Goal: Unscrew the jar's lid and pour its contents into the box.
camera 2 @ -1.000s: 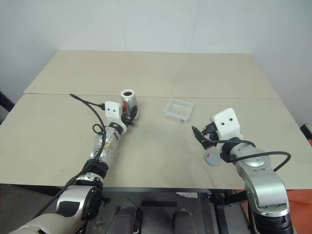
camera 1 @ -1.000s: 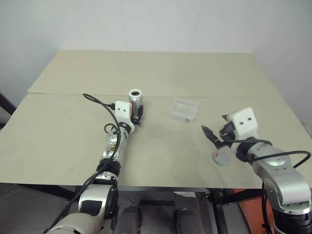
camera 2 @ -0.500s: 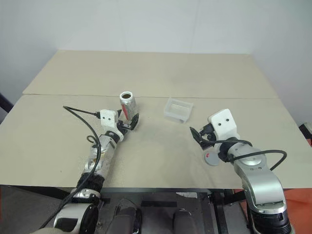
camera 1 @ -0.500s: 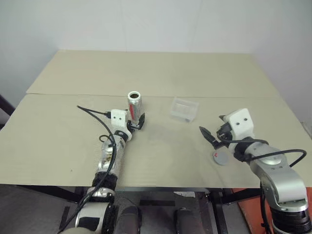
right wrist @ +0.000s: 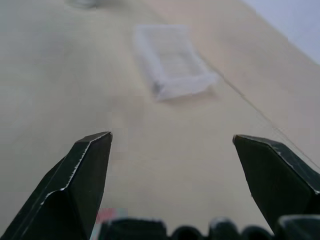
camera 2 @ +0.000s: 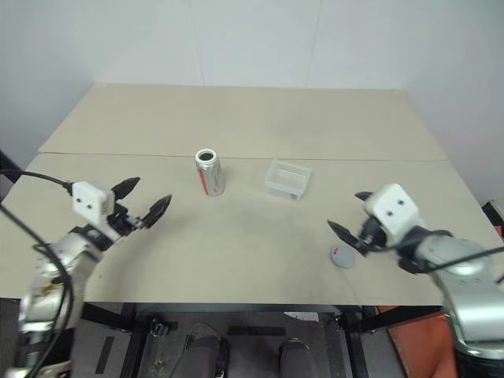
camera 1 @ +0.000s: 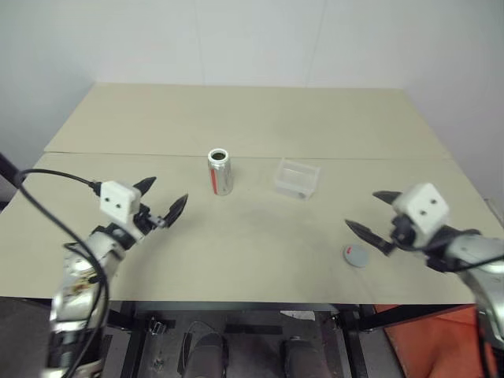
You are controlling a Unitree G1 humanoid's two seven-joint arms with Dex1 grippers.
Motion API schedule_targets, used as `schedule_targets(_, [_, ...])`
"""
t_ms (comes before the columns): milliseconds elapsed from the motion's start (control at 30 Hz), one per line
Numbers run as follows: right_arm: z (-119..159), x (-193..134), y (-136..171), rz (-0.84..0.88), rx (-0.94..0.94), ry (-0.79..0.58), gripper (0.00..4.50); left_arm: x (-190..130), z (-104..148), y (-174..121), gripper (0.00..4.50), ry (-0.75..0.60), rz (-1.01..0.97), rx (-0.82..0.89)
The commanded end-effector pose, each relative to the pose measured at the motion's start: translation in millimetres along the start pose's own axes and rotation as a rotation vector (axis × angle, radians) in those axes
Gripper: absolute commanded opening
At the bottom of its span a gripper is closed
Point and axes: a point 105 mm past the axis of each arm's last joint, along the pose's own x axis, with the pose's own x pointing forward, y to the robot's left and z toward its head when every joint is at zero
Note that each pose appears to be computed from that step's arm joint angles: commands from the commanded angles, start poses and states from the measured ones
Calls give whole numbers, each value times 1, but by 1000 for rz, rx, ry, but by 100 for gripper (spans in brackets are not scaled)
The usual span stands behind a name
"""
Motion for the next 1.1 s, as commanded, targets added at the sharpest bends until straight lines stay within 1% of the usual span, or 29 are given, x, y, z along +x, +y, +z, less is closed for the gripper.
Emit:
schedule_targets(33, [9, -22, -14, 25, -79, -26, 450, -11, 16, 2, 447, -18, -39, -6])
schedule_targets(133, [6, -25, -11, 91, -84, -22, 450, -24, 21, -2, 447, -5, -87, 4])
schedule_targets(233, [5, -19, 2, 191, -82, -34, 450, -34, 22, -7, 447, 29, -117, 15])
schedule_targets(300, [4, -15, 8, 244, -83, -45, 450, -38, 26, -13, 447, 28, -130, 8])
schedule_targets(367, [2, -10, 10, 282, -90, -51, 450, -38, 26, -16, 447, 52, -110, 51])
schedule_targets(433, [5, -2, 12, 293, -110, -61, 450, -41, 20, -11, 447, 103, -67, 108])
schedule_targets(467, [8, 3, 11, 287, -123, -73, 450, -42, 19, -9, 447, 116, -44, 110])
schedule_targets(533, [13, 9, 6, 297, -105, -102, 450, -43, 26, -8, 447, 99, -14, 92])
schedule_targets(600, [12, 11, 3, 344, -96, -118, 450, -43, 31, -13, 447, 96, -15, 104])
schedule_targets(700, [11, 16, 8, 442, -96, -112, 450, -55, 32, -16, 447, 127, 1, 132])
schedule_targets(867, [31, 28, 12, 498, -100, -166, 450, -70, 38, -18, 447, 136, 61, 146])
schedule_targets(900, [33, 30, 12, 499, -99, -170, 450, -71, 38, -19, 447, 135, 69, 143])
schedule_targets(1000, [33, 35, 16, 520, -162, -157, 450, -70, 25, -22, 447, 212, 52, 188])
schedule_targets(1100, [34, 32, 18, 540, -195, -162, 450, -61, 31, -27, 447, 168, -12, 178])
